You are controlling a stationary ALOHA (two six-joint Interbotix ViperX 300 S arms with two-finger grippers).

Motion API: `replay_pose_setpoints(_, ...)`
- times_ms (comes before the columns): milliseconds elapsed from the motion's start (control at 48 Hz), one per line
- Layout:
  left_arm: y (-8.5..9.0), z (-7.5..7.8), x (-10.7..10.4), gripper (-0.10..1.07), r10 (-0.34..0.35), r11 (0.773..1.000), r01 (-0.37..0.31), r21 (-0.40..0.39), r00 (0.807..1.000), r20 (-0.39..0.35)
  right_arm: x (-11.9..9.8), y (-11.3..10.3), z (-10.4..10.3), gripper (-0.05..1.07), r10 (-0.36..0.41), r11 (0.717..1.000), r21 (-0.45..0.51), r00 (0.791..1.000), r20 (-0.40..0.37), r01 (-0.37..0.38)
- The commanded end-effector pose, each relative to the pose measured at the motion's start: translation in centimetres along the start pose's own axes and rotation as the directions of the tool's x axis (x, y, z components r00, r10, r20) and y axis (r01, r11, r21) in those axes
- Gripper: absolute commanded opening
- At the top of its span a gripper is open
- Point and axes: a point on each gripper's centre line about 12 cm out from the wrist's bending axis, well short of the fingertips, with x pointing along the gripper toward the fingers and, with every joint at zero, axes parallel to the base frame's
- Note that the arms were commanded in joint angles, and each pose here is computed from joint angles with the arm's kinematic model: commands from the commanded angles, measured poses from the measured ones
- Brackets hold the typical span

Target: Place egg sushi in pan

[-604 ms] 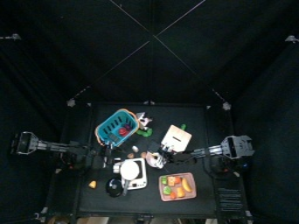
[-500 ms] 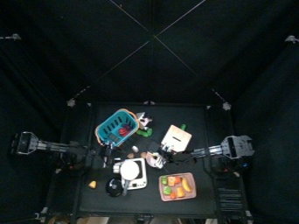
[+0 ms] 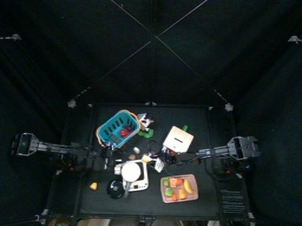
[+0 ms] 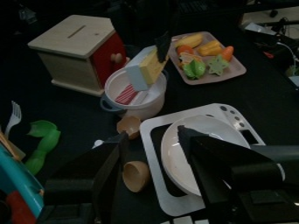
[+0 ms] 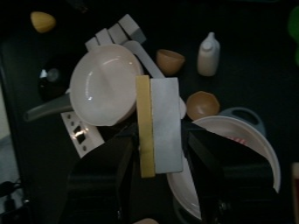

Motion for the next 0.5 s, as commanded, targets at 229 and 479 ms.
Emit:
replay_pose_setpoints(229,0.3,0.9,0.1,0.86,0.009,1.000,-0.009,0.002,0.999,0.031,-0.3,2.0,2.1,0.66,0.189,0.962,0.170,0.971,0.144,-0.213)
replay_pose_setpoints(479,0.9,1.8,-0.7,0.86,0.049,0.998,-0.045,-0.041,0.995,0.083,1.8,2.9,1.8,0.66,0.237,0.938,0.217,0.957,0.169,-0.271)
